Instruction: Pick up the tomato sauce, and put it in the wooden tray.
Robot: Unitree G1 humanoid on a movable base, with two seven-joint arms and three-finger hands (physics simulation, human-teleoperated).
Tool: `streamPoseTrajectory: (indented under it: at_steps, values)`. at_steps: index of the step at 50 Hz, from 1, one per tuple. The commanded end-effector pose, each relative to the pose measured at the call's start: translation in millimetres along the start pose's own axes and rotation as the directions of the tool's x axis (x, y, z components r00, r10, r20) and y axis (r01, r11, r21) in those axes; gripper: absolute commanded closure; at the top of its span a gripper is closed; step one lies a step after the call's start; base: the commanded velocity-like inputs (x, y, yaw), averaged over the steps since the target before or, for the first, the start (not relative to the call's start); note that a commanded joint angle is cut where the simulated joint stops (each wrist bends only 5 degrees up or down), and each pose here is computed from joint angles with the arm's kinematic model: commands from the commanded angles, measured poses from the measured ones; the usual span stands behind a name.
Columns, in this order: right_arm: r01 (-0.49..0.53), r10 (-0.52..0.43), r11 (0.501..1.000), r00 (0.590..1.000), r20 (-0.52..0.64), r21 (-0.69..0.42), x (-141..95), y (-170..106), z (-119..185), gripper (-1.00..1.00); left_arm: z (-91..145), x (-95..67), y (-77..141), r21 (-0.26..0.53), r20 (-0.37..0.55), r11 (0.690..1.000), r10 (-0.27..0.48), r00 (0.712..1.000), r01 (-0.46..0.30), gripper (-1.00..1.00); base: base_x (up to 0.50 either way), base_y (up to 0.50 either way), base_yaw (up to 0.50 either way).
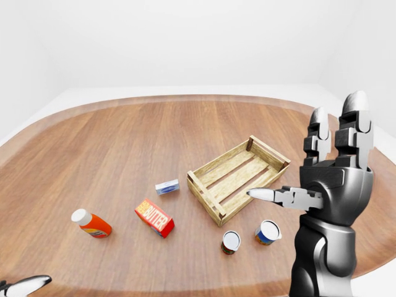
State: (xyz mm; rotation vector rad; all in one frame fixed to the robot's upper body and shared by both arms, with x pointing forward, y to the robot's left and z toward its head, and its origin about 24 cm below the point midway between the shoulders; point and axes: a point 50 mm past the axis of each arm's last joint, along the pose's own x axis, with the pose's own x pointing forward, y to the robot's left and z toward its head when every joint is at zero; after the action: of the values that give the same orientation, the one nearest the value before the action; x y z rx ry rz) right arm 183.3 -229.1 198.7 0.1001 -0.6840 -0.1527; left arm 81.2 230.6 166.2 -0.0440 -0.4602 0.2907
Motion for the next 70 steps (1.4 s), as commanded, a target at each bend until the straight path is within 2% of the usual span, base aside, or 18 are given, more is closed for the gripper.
streamPoseTrajectory:
  at_steps: [1,3,9,14,23,29,40,48,70]
  values:
    - [-0.105,0.098,0.993,0.989,-0.111,-0.059,-16.3,17.6,-16.0,-1.0,1.6,1.1,1.6,0.01,0.021,1.0,0.009,1.0,-0.009,-1.0,0.0,0.0,0.0]
    - [-0.13,0.116,0.989,0.978,-0.173,-0.071,-26.8,21.2,-23.4,-1.0,0.3,3.2,-1.0,0.015,0.023,1.0,0.004,1.0,-0.005,-0.99,0.0,0.0,0.0]
    - [-0.112,0.101,0.991,0.985,-0.137,-0.069,-24.5,14.9,-16.5,-1.0,-0.1,4.1,-2.0,0.019,0.025,1.0,0.0,1.0,-0.001,-1.0,0.0,0.0,0.0]
    - [-0.135,0.114,0.987,0.971,-0.212,-0.085,-34.6,11.6,-26.0,-1.0,0.5,4.4,-1.4,0.021,0.032,1.0,0.002,0.999,-0.003,-0.99,0.0,0.0,0.0]
    - [-0.151,0.119,0.984,0.951,-0.287,-0.092,-45.8,8.9,-35.7,-1.0,2.6,8.5,-1.0,0.041,0.072,0.999,0.006,0.997,-0.009,-1.0,0.0,0.0,0.0]
    - [-0.16,0.124,0.983,0.938,-0.322,-0.089,-51.7,7.2,-39.7,-1.0,1.2,7.8,-2.4,0.038,0.061,0.999,0.001,0.998,-0.003,-1.0,0.0,0.0,0.0]
    - [-0.172,0.135,0.981,0.933,-0.334,-0.086,-58.5,5.9,-36.0,-1.0,1.8,7.6,-1.5,0.038,0.063,0.999,0.004,0.998,-0.007,-1.0,0.0,0.0,0.0]
    - [-0.18,0.134,0.981,0.905,-0.403,-0.079,-66.4,6.1,-49.1,-1.0,1.7,7.6,-1.7,0.038,0.062,0.999,0.003,0.998,-0.006,-0.99,0.0,0.0,0.0]
    - [-0.195,0.146,0.979,0.863,-0.484,-0.054,-83.3,5.6,-57.3,-1.0,1.9,7.1,-1.0,0.038,0.064,0.999,0.006,0.998,-0.009,-1.0,0.0,0.0,0.0]
